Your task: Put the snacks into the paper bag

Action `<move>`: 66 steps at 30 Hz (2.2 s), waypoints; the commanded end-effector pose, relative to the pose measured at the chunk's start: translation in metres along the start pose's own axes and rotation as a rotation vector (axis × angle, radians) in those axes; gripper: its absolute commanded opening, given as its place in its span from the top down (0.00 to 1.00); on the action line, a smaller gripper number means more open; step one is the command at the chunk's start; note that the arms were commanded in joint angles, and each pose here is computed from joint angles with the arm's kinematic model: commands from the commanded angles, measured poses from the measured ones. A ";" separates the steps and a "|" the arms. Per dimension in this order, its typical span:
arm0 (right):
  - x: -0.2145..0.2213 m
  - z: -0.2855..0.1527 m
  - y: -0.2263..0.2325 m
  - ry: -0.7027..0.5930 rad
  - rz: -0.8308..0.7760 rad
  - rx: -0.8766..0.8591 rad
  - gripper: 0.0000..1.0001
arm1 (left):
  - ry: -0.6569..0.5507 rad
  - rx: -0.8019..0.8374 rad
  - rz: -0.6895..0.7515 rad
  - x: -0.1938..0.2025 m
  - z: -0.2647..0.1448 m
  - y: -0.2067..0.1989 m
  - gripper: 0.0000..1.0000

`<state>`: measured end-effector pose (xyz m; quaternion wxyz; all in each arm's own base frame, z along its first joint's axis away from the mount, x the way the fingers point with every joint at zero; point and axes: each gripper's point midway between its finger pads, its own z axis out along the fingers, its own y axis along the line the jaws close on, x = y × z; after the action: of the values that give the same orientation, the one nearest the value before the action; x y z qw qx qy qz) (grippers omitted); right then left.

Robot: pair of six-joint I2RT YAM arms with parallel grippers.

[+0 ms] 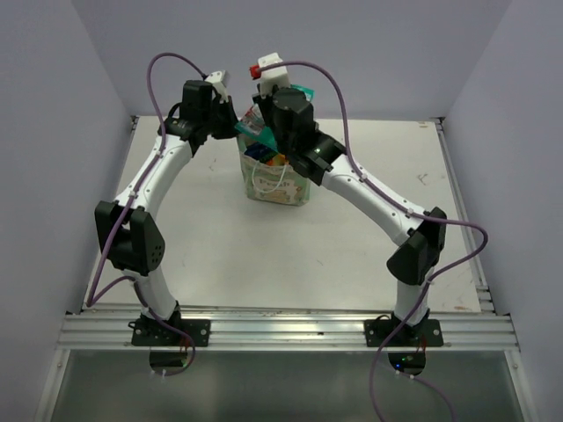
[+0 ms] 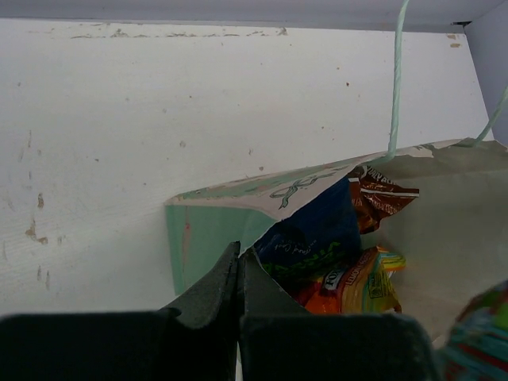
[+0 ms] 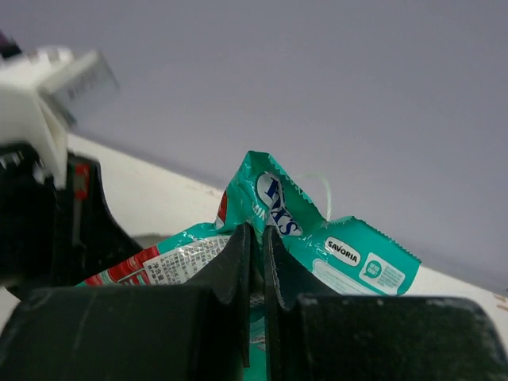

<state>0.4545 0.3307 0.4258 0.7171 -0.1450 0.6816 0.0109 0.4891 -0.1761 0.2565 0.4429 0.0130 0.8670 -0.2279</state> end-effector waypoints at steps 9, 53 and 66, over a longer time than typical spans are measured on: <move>0.060 0.000 0.016 0.138 -0.025 -0.033 0.36 | -0.060 0.078 0.013 -0.025 -0.006 -0.020 1.00; 0.188 -0.014 -0.099 0.529 0.024 0.148 1.00 | -0.031 0.020 0.007 0.001 -0.029 -0.010 1.00; 0.107 -0.083 -0.107 0.541 0.061 0.077 1.00 | -0.033 0.028 -0.042 0.025 -0.094 -0.046 1.00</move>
<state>0.4322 0.2046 0.2754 0.4718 -0.1223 0.8712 -0.0581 0.4068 -0.1821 0.2711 0.4241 0.0090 0.8743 -0.2359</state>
